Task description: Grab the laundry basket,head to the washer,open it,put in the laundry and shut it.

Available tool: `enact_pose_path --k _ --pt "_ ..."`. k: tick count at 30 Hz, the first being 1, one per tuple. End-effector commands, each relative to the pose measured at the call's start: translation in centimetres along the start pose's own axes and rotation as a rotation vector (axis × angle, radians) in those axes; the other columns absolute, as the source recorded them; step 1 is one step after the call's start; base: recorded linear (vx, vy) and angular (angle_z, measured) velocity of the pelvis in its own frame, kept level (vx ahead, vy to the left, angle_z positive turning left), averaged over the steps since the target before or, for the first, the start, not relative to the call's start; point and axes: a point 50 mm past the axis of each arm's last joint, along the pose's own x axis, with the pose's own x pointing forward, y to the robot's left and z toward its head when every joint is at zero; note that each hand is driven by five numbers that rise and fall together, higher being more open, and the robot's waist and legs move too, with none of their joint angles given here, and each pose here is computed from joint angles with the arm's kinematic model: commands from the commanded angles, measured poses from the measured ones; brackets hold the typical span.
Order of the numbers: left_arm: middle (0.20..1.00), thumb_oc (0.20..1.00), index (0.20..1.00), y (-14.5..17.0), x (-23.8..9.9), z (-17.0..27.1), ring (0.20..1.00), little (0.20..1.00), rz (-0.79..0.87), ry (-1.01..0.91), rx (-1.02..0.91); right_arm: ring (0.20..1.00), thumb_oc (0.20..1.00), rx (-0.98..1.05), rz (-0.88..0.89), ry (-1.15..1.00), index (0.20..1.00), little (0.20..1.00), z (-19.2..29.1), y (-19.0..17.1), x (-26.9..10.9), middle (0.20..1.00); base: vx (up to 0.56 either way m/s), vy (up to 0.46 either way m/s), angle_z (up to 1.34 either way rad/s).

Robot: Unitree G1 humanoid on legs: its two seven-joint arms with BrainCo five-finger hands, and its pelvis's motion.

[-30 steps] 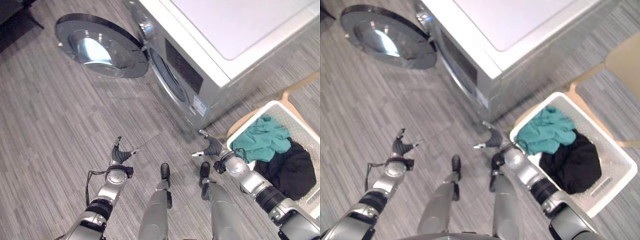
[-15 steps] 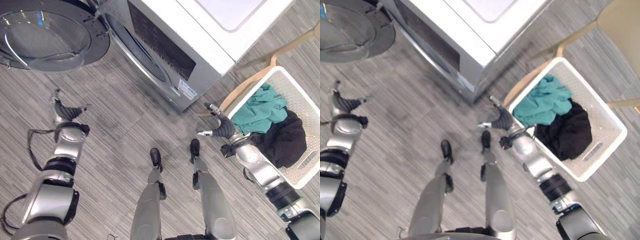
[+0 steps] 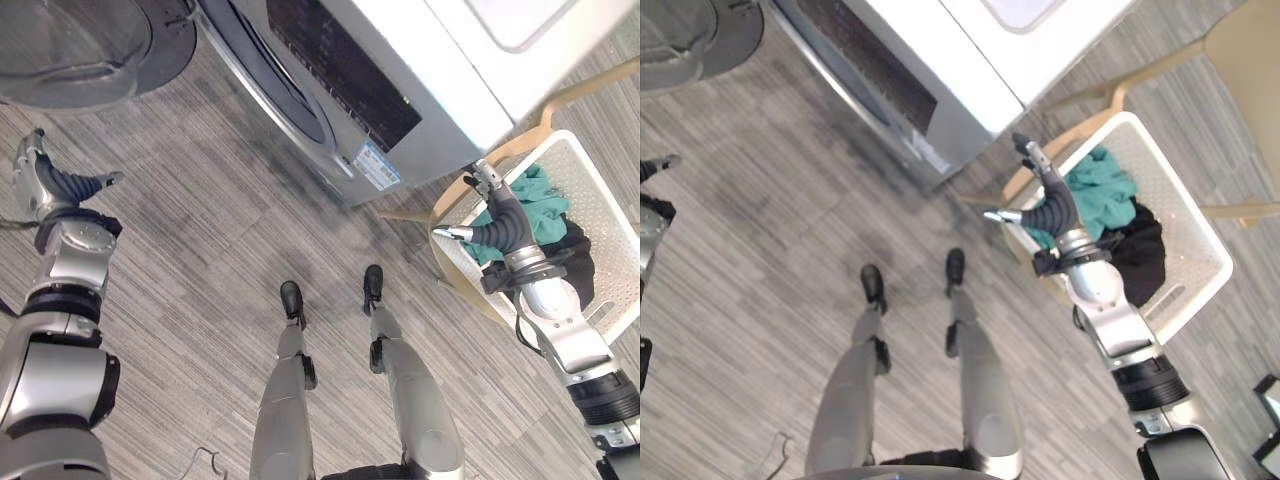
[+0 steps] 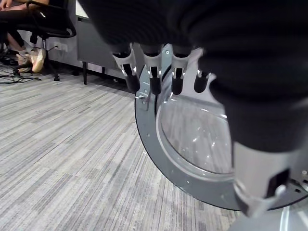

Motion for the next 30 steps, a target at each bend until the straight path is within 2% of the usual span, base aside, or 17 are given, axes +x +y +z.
enact_pose_path --k 1,3,6,7,9,10,12,13,16,17,18,19,21,24,27,28,30 --pt "1.0 1.0 1.0 2.2 0.3 0.1 1.0 1.0 0.079 -0.05 0.048 1.0 1.0 0.051 -0.05 -0.05 1.0 1.0 0.5 0.4 -0.6 1.0 0.04 0.01 0.02" --pt "1.0 1.0 1.0 0.6 -0.6 0.3 1.0 1.0 0.036 -0.093 0.017 1.0 1.0 0.027 -0.036 -0.018 1.0 1.0 -0.1 0.7 -0.8 1.0 0.05 0.008 -0.03" --pt "1.0 1.0 1.0 -2.9 -3.4 -2.6 1.0 1.0 -0.068 -0.046 -0.04 1.0 1.0 0.02 -0.032 0.025 1.0 1.0 -0.9 1.1 -1.3 1.0 0.06 -0.004 -0.11" --pt "1.0 1.0 1.0 -2.9 -3.5 -2.7 1.0 1.0 -0.068 -0.043 -0.04 1.0 1.0 0.02 -0.029 0.026 1.0 1.0 -0.9 1.1 -1.3 1.0 0.1 0.039 -0.18" --pt "1.0 1.0 1.0 -7.5 -9.9 -8.9 1.0 1.0 -0.261 0.105 -0.061 1.0 1.0 -0.009 -0.013 0.133 1.0 1.0 -2.7 1.5 -2.9 1.0 0.17 0.1 -0.29" --pt "1.0 1.0 1.0 -7.5 -10.0 -9.0 1.0 1.0 -0.261 0.106 -0.061 1.0 1.0 -0.009 -0.011 0.134 1.0 1.0 -2.7 1.6 -2.9 1.0 0.15 0.083 -0.22" --pt "1.0 1.0 1.0 -9.6 -15.3 -13.2 1.0 1.0 -0.406 0.236 -0.041 1.0 1.0 -0.063 0.015 0.218 1.0 1.0 -4.1 1.5 -4.3 1.0 0.16 0.057 -0.64" --pt "1.0 1.0 1.0 -9.7 -15.3 -13.2 1.0 1.0 -0.407 0.236 -0.041 1.0 1.0 -0.063 0.016 0.219 1.0 1.0 -4.1 1.5 -4.4 1.0 0.15 0.036 -1.02" --pt "1.0 1.0 1.0 -11.0 -20.5 -16.8 1.0 1.0 -0.521 0.396 -0.025 1.0 1.0 -0.142 0.05 0.278 1.0 1.0 -5.1 1.4 -5.4 1.0 0.1 0.008 -0.72" --pt "1.0 1.0 1.0 -11.0 -20.5 -16.8 1.0 1.0 -0.521 0.396 -0.025 1.0 1.0 -0.142 0.05 0.278 1.0 1.0 -5.1 1.4 -5.4 1.0 0.19 0.028 -0.91" --pt "1.0 1.0 1.0 -11.1 -23.4 -19.1 1.0 1.0 -0.554 0.524 -0.021 1.0 1.0 -0.192 0.058 0.311 1.0 1.0 -5.7 1.3 -6.0 1.0 0.14 0.02 -0.68" --pt "1.0 1.0 1.0 -11.1 -23.4 -19.1 1.0 1.0 -0.554 0.524 -0.021 1.0 1.0 -0.192 0.058 0.311 1.0 1.0 -5.7 1.3 -6.0 1.0 0.16 -0.001 -0.42" --pt "1.0 1.0 1.0 -11.6 -27.8 -21.4 1.0 1.0 -0.626 0.683 0.006 1.0 1.0 -0.25 0.071 0.345 1.0 1.0 -6.3 1.0 -6.7 1.0 0.09 -0.106 -1.25" --pt "1.0 1.0 1.0 -12.5 -31.0 -22.3 1.0 1.0 -0.714 0.764 0.029 1.0 1.0 -0.304 0.075 0.378 1.0 1.0 -6.8 0.4 -7.7 1.0 0.12 -0.122 -0.9" --pt "1.0 1.0 1.0 -12.6 -31.1 -22.2 1.0 1.0 -0.716 0.764 0.028 1.0 1.0 -0.307 0.075 0.379 1.0 1.0 -6.8 0.4 -7.8 1.0 0.08 -0.098 -0.64" --pt "1.0 1.0 1.0 -13.6 -32.5 -21.7 1.0 1.0 -0.81 0.746 0.032 1.0 1.0 -0.376 0.129 0.394 1.0 1.0 -7.1 0.3 -8.4 1.0 0.24 -0.415 -0.28" --pt "1.0 1.0 1.0 -14.6 -32.9 -20.9 1.0 1.0 -0.839 0.729 0.004 1.0 1.0 -0.43 0.178 0.357 1.0 1.0 -6.7 0.4 -7.7 1.0 0.14 -0.307 0.01"
